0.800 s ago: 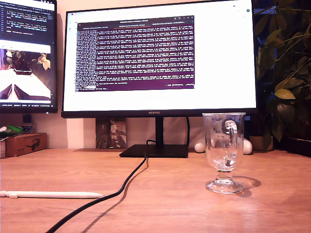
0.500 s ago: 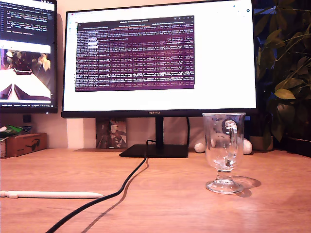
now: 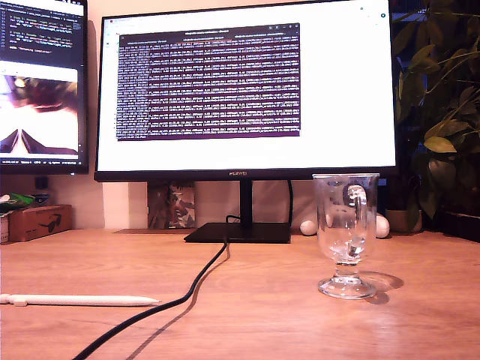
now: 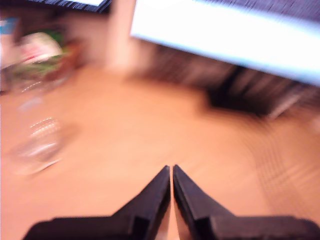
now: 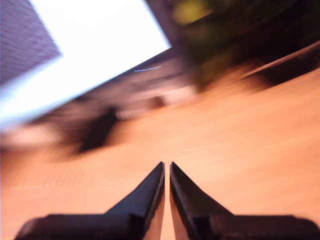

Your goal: Pick the small glass cups in front of you with each of your hands, and place them behind the white pen

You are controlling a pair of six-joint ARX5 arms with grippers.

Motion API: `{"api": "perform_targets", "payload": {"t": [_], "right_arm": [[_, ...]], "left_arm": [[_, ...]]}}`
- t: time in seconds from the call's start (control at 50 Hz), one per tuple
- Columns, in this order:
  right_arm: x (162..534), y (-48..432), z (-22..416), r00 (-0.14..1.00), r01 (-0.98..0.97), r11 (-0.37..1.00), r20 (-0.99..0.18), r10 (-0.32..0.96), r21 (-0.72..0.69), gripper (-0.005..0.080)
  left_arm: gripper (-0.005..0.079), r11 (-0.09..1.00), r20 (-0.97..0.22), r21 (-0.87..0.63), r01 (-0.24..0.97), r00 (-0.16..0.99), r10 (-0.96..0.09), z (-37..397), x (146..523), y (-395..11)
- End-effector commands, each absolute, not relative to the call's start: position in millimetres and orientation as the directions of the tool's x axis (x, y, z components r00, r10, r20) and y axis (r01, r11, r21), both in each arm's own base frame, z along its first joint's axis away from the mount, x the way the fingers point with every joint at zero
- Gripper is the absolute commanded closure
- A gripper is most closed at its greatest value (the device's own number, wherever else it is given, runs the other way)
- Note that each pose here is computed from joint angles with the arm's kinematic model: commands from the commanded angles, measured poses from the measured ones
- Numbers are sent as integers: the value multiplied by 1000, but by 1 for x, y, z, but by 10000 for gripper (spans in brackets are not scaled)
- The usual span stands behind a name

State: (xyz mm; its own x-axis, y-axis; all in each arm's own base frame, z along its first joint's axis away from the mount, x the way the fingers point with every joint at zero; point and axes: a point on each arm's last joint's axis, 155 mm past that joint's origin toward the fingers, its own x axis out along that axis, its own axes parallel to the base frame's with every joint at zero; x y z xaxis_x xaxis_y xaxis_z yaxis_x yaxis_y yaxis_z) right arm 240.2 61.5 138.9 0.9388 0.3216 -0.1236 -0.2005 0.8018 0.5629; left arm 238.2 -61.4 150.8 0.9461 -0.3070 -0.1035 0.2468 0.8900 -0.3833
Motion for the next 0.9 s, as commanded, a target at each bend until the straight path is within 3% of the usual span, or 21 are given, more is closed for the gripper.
{"api": "perform_targets", "payload": {"t": [0.0,0.2,0.36,0.44,0.52,0.58,0.74,0.88], "right_arm": [[235,71,153,924,-240,771,-106,368,590,763],[216,74,170,893,-186,787,-233,385,588,763],[210,78,186,849,-143,804,-346,400,577,763],[215,80,207,852,-109,752,-328,407,650,763],[217,95,235,832,-186,696,-267,487,693,763],[217,106,241,792,-200,671,-285,540,714,763],[215,127,202,603,-61,703,-536,591,708,763],[220,138,186,513,-51,810,-681,523,584,763]], "left_arm": [[762,859,-85,-430,279,934,-346,154,236,-68],[762,795,-171,-554,248,901,-400,159,225,-78],[762,809,-302,-557,187,862,-408,159,224,-80],[762,831,-350,-525,185,843,-409,162,228,-81],[762,851,-384,-489,192,828,-408,166,234,-81],[762,867,-405,-455,206,819,-407,169,240,-81],[762,882,-456,-422,208,793,-405,172,254,-83],[761,893,-487,-393,218,774,-404,170,263,-83]]}}
